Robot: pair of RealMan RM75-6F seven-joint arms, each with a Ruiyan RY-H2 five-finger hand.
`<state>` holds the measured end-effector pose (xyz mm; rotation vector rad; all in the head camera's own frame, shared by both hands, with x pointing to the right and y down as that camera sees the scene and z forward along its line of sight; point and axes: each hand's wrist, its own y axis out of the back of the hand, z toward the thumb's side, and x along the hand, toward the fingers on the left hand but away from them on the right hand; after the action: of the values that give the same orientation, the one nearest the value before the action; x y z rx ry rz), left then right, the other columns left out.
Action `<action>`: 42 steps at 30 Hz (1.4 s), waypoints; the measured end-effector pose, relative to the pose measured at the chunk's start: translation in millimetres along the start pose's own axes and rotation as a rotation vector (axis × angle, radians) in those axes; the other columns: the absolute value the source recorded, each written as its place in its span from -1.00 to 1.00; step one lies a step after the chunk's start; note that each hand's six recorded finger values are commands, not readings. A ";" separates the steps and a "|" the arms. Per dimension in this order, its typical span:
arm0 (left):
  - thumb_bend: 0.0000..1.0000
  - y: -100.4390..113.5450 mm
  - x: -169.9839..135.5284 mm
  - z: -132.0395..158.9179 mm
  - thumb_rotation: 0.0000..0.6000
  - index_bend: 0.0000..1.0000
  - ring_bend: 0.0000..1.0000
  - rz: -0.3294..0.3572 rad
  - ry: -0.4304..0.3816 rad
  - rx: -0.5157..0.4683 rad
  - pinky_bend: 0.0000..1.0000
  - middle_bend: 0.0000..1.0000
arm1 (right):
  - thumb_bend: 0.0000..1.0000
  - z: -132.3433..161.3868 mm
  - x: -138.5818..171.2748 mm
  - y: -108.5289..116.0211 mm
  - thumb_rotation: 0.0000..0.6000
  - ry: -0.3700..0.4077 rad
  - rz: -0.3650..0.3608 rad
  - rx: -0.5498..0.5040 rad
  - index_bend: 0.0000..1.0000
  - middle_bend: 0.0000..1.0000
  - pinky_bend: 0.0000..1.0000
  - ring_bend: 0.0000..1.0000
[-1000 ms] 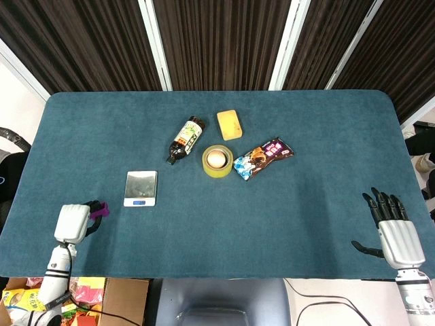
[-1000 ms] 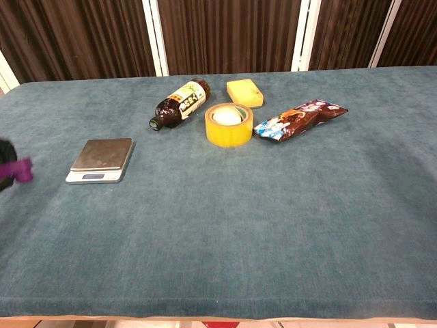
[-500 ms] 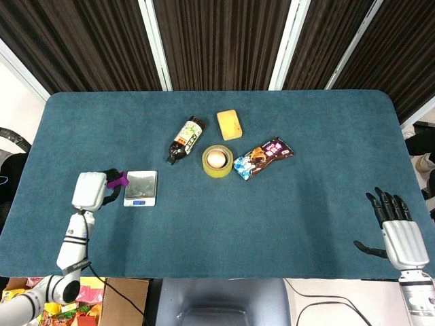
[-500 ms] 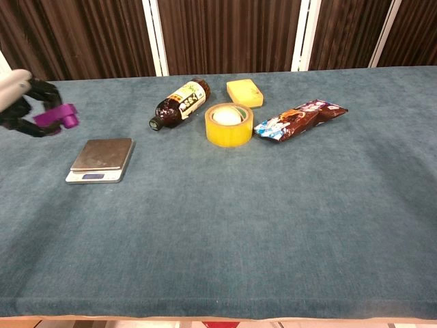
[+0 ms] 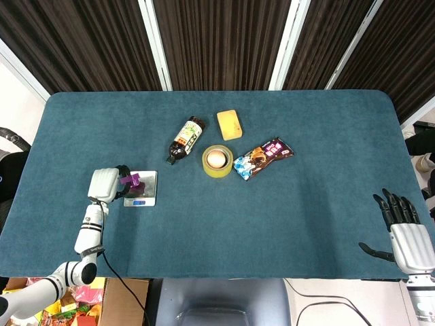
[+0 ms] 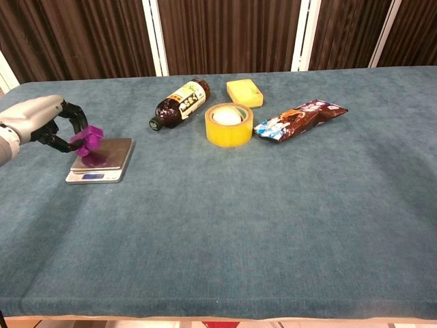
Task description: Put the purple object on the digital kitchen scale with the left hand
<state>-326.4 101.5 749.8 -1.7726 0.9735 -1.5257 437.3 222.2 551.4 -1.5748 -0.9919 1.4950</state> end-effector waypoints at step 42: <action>-0.24 69.7 -224.5 -93.8 1.00 -1.00 -1.00 0.194 0.034 0.195 -0.93 -0.95 | -0.69 9.8 -5.8 -5.6 1.00 0.011 -0.008 0.047 -1.00 -1.00 -1.00 -1.00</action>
<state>-445.0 252.3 584.7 -1.4772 0.9488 -1.4773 427.1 219.4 558.4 -1.5432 -0.9491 1.4922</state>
